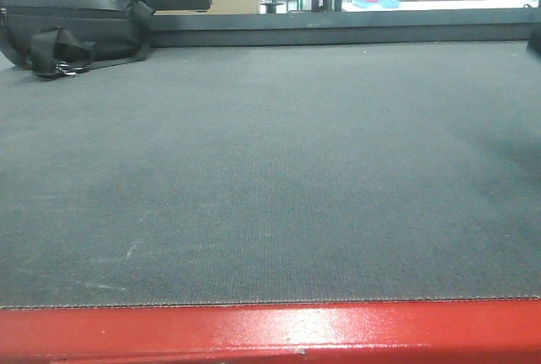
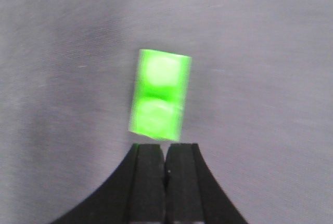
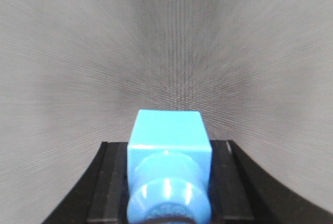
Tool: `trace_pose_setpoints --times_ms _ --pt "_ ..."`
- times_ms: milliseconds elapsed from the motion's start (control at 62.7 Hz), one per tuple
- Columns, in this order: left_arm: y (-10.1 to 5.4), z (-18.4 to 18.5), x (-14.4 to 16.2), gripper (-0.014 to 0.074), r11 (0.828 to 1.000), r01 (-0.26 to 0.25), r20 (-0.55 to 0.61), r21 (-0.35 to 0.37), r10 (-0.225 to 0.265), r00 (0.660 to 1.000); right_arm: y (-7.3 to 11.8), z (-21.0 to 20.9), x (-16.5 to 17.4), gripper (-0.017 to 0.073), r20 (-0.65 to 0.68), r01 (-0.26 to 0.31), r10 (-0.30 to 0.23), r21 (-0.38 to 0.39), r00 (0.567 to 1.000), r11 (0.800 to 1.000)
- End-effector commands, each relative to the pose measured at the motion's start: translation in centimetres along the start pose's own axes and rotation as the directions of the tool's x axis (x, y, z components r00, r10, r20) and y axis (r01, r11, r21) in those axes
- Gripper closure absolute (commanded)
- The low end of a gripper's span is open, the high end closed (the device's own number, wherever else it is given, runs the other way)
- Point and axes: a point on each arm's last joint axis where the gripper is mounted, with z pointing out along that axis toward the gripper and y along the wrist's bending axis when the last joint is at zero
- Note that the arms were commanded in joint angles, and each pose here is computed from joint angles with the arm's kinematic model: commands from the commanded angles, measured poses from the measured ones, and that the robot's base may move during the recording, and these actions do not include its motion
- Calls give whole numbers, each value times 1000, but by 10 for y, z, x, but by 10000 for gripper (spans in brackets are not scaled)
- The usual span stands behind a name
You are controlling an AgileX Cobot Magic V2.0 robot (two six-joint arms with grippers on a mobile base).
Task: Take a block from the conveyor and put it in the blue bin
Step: 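Grasp the blue cube on the belt with the right gripper, then grasp the green cube on the belt with the left gripper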
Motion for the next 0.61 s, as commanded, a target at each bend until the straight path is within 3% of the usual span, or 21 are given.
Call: trace_pose_setpoints --times_ms 0,128,223,271,383,462,590 --pt "2 11 -12 703 1000 -19 -24 -20 19 1000 2 -26 4 721 87 3 -2 -11 996 1000" --pt "2 26 -20 569 998 -60 -59 -33 58 997 3 -45 10 721 148 8 -5 -16 989 1000" --pt "-3 35 -21 365 992 -128 -85 -6 127 988 3 -51 12 721 168 9 -6 -17 986 1000" --pt "-7 39 -22 220 989 -146 -93 11 147 985 3 -51 12 721 168 9 -6 -17 986 1000" --pt "-11 50 -23 34 987 -158 -111 22 159 981 3 -51 12 721 167 8 -5 -19 986 1000" --pt "-13 59 -24 4 988 -154 -123 31 156 980 3 -51 12 721 167 8 -5 -19 986 1000" --pt "-14 79 -26 32 987 -156 -129 34 159 979 3 -51 12 721 167 8 -5 -19 986 1000"
